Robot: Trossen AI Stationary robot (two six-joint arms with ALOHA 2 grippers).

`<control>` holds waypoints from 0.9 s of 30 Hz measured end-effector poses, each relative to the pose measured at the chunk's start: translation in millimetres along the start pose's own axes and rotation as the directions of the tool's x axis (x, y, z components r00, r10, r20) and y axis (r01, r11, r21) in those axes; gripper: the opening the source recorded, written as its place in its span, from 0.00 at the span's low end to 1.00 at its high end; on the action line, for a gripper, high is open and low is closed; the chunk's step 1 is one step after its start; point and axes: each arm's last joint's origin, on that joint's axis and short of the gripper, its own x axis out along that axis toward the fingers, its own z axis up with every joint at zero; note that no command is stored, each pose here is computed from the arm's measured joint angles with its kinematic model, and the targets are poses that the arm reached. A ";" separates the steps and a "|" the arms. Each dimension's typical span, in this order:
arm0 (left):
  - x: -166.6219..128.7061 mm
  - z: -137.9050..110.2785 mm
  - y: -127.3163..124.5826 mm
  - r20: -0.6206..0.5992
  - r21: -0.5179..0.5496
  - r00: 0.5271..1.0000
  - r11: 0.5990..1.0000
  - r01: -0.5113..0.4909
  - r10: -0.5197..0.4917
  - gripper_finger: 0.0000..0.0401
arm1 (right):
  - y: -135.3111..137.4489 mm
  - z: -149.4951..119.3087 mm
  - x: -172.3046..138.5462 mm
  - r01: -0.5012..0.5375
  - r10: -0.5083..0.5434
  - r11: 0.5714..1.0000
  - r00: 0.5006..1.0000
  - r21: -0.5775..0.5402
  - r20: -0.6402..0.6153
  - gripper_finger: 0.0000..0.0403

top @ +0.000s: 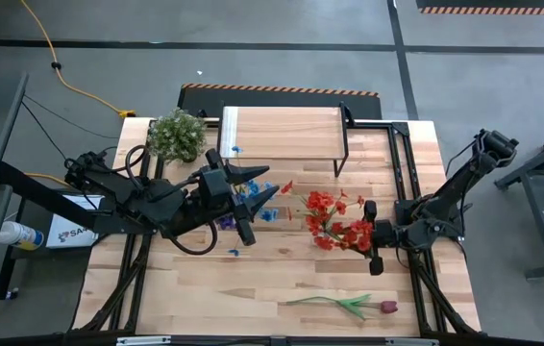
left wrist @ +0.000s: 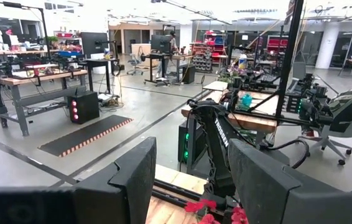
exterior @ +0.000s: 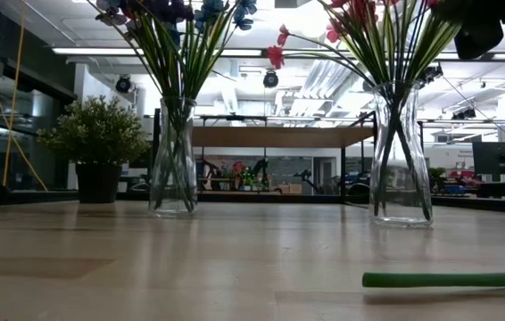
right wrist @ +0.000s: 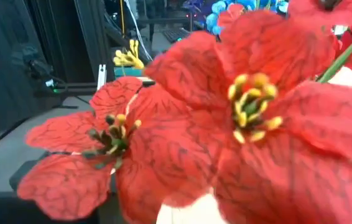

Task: Pick and place flowers into a vace then onto a shelf
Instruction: Put the red flowers into the right transparent vase

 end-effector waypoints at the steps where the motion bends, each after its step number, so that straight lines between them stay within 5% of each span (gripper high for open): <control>1: 0.0 0.0 0.0 0.000 0.000 1.000 1.000 0.000 0.000 0.58 | -0.2 -0.7 -0.1 0.001 -0.001 1.000 1.000 -0.006 -0.006 0.41; 27: 0.0 0.0 0.0 0.000 0.000 1.000 1.000 0.001 -0.001 0.58 | -4.3 16.1 -12.9 -0.111 0.103 0.994 0.966 -0.019 -0.239 0.41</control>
